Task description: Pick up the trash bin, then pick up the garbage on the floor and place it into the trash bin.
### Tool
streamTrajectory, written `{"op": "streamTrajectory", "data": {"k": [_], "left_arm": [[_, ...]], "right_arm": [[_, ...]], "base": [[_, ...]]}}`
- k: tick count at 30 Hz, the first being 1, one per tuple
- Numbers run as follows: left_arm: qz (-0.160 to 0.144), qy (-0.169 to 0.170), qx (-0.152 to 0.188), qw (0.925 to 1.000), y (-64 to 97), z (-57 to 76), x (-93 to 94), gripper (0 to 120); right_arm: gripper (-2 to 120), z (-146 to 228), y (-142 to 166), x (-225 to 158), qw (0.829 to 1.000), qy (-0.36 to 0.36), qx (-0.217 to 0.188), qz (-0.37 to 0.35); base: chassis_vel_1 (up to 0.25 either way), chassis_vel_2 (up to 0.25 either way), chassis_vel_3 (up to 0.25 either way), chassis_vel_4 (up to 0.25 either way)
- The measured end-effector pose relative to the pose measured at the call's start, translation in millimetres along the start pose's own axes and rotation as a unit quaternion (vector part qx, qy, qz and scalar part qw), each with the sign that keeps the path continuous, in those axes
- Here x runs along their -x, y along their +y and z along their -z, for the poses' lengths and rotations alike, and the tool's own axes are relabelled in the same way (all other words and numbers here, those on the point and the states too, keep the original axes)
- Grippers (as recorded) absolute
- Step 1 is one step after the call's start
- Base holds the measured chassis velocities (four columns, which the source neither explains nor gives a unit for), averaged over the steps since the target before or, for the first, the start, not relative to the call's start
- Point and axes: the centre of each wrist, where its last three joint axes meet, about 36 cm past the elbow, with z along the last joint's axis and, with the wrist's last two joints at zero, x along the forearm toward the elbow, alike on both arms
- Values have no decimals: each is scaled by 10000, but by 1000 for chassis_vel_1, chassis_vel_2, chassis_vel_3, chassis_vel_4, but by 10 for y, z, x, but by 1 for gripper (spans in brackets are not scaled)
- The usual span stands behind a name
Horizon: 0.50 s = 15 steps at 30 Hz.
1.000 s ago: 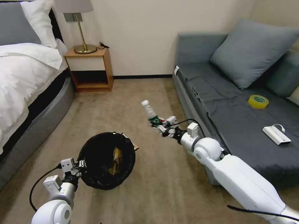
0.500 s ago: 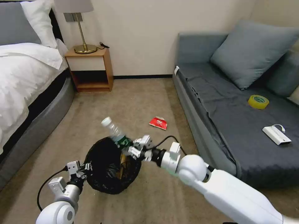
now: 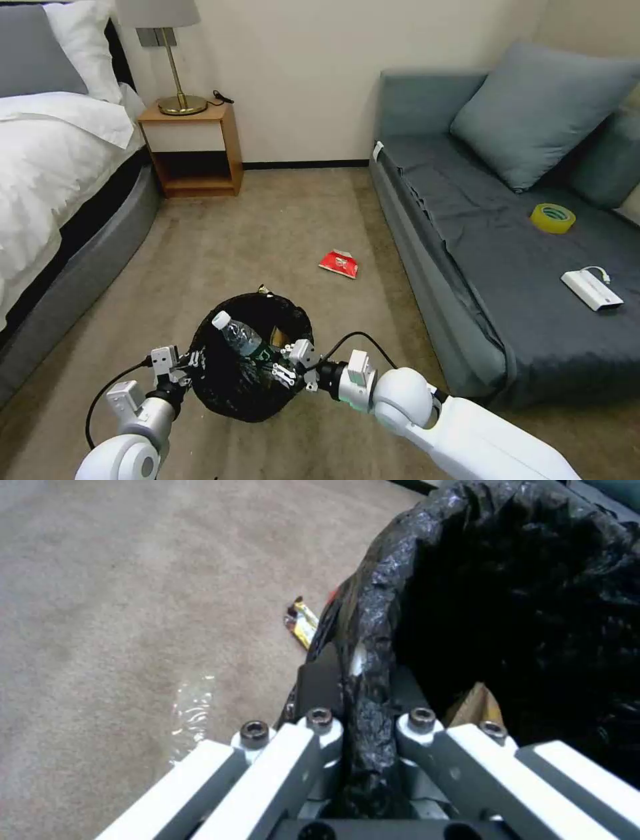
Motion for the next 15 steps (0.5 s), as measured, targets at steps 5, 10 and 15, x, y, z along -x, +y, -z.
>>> {"op": "streamTrajectory", "data": {"k": [5, 10, 15], "left_arm": [[-51, 21, -2, 10000, -41, 29, -57, 4], [-60, 14, 23, 10000, -54, 55, -76, 4], [31, -90, -10, 10000, -97, 76, -39, 4]], "right_arm": [[26, -111, 86, -1, 9999, 118, 67, -25], [45, -107, 149, -46, 9995, 134, 181, -208], [63, -47, 124, -197, 9991, 122, 66, -390]], "base": [[0, 0, 0, 0], [0, 0, 0, 0], [0, 0, 0, 0]]}}
